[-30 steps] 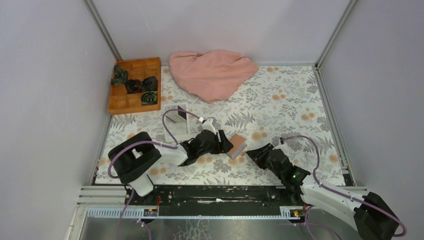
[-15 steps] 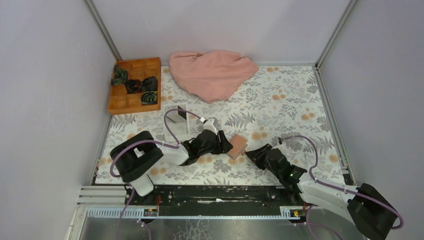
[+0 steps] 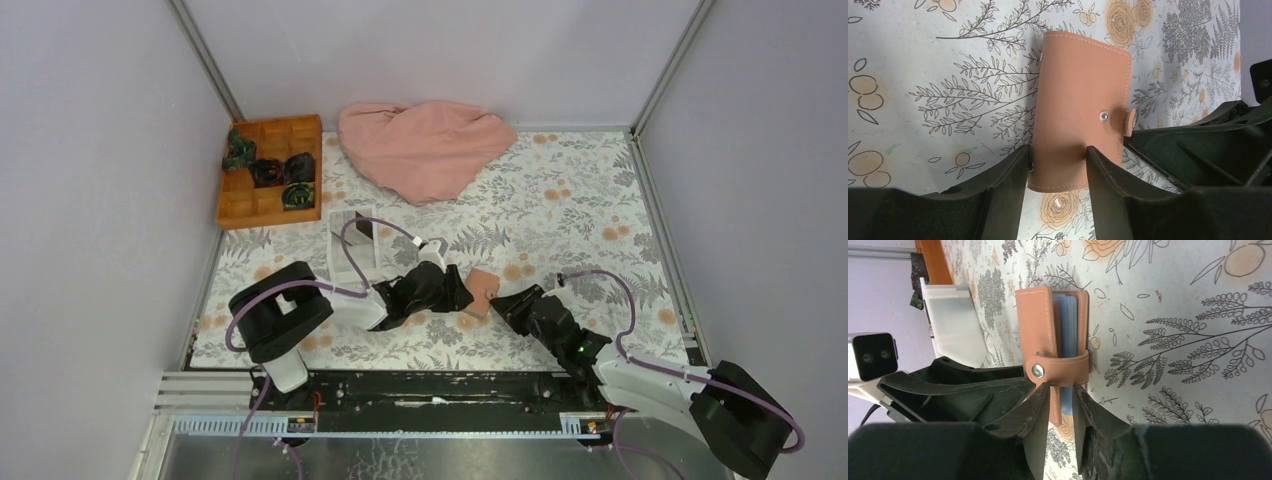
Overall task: Put the credit cards into the card holder
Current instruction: Close the card holder at the center of the board.
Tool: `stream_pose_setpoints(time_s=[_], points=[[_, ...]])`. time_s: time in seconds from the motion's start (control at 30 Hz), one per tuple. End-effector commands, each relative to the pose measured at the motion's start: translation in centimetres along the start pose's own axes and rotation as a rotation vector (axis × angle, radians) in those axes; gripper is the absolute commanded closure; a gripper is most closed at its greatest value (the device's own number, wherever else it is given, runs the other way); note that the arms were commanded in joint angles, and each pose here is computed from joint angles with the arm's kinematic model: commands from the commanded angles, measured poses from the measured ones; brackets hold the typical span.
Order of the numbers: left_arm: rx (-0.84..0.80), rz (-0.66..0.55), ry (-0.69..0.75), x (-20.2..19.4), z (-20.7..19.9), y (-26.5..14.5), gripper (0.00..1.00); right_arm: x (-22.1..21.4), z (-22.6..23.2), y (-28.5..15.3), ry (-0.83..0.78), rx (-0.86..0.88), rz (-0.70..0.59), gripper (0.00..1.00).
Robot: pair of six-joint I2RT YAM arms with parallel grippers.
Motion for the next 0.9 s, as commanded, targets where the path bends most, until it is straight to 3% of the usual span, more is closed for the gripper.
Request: stream_pose_setpoints(time_s=[0.0,0.47,0.87], points=[[0.138,0.135,0.033,-3.0,2.3,-0.1,0.47,0.4,-4.8,-0.4,-0.014,-0.08,-0.04,0.7],[0.293,0.187,0.062,-3.5,3.3,0.0,0.48,1.0,-5.0,-0.8,-0.056,-0.116,-0.073,0.69],[0.413,0.231,0.096,-3.8,4.6,-0.1,0.48,1.8,-4.9,-1.1,-0.076,-0.169,-0.128,0.56]])
Point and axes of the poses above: each gripper's point midway between its finger pads, its own y axis out along the fingers, its own z axis along the line the jaws close on, x = y × z, the point moved 6 cm from there along -y, back along the fingers, and after that the axes turned 7 degrees about y, right-handed, at the moved point
